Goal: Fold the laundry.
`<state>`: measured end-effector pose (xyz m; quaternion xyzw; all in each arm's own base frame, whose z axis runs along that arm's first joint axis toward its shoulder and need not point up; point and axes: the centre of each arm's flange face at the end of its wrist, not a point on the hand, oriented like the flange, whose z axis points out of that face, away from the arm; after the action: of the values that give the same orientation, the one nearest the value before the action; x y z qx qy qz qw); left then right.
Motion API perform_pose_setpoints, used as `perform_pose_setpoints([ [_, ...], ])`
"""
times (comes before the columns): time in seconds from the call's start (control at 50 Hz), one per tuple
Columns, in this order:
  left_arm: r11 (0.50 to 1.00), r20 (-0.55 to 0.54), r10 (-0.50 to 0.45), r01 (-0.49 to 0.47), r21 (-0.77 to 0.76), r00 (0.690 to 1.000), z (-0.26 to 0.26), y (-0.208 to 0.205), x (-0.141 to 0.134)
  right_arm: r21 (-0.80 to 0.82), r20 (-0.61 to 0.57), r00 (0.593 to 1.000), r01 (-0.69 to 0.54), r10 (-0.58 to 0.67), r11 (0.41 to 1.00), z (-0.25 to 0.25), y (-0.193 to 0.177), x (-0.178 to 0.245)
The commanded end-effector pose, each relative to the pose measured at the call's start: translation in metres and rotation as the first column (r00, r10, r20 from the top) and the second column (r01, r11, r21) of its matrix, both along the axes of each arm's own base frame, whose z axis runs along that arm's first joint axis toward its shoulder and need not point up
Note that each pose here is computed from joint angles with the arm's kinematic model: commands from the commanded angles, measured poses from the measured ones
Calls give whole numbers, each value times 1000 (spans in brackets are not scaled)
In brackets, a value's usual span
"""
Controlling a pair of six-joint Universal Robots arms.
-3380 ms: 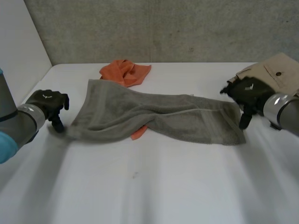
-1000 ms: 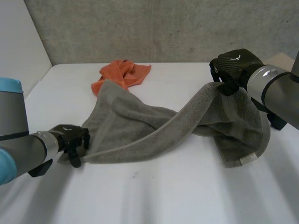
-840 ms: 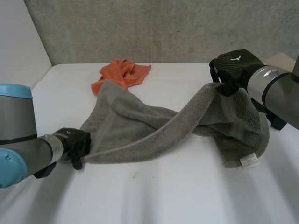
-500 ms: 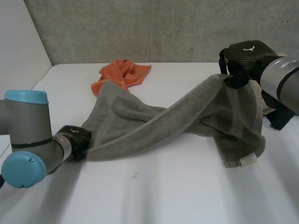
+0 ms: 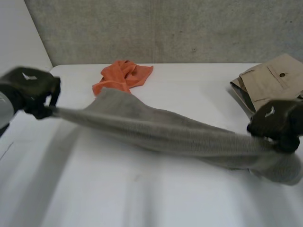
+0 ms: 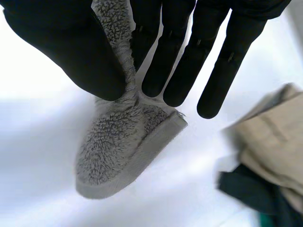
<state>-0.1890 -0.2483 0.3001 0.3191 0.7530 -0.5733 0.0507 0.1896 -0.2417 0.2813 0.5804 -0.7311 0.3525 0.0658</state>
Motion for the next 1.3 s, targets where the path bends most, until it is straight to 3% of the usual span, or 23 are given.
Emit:
perform_pose_setpoints([
  [0.02,983,194,7,-43,180,981,-71,-44,-13,64,-120,993,-15,22,998,-58,-26,7],
  [0.16,995,165,-8,-8,97,986,-72,-86,-42,-227,-44,998,42,-53,973,-53,-78,30],
  [0.24,992,44,-39,44,-120,998,-20,-107,-62,-481,148,985,155,-94,863,-10,-113,45],
  [0.3,929,-71,-29,1,-371,997,36,-124,-69,-649,331,942,274,-61,709,35,-136,50],
  [0.32,865,-141,-17,-56,-499,990,65,-130,-70,-685,375,926,305,-39,661,48,-141,51],
  [0.34,826,-174,-13,-87,-557,985,79,-134,-68,-737,448,894,365,7,569,70,-148,52],
  [0.38,746,-234,-17,-144,-650,972,105,-136,-66,-766,505,861,415,61,491,88,-151,52],
  [0.4,672,-282,-29,-190,-716,959,125,-137,-64,-786,544,831,456,118,417,105,-152,52],
  [0.44,583,-315,-63,-221,-782,947,145,-136,-62,-800,577,793,502,195,329,123,-152,53],
  [0.5,553,-309,-84,-213,-805,947,148,-136,-64,-809,583,771,521,258,270,131,-150,57],
  [0.56,590,-292,-57,-204,-781,955,137,-140,-62,-811,578,774,509,258,289,125,-149,62],
  [0.7,738,-231,69,-206,-643,970,67,-162,-39,-752,560,814,422,152,506,62,-148,72],
  [0.74,773,-212,82,-196,-603,974,47,-163,-38,-706,545,832,388,105,593,32,-144,75],
  [0.86,893,-43,58,-71,-445,997,-36,-153,-45,-560,473,881,296,6,774,-54,-126,81],
  [0.94,939,79,24,5,-344,997,-77,-136,-43,-493,419,907,267,-43,828,-89,-116,76],
  [1.04,973,162,-19,56,-224,987,-101,-106,-36,-413,340,936,231,-86,881,-109,-98,66],
  [1.16,994,255,-63,83,-69,965,-105,-57,-23,-292,222,967,191,-127,937,-99,-65,45],
  [1.3,981,393,-92,17,192,915,-96,14,10,-13,-23,997,72,-72,997,-82,-1,9],
])
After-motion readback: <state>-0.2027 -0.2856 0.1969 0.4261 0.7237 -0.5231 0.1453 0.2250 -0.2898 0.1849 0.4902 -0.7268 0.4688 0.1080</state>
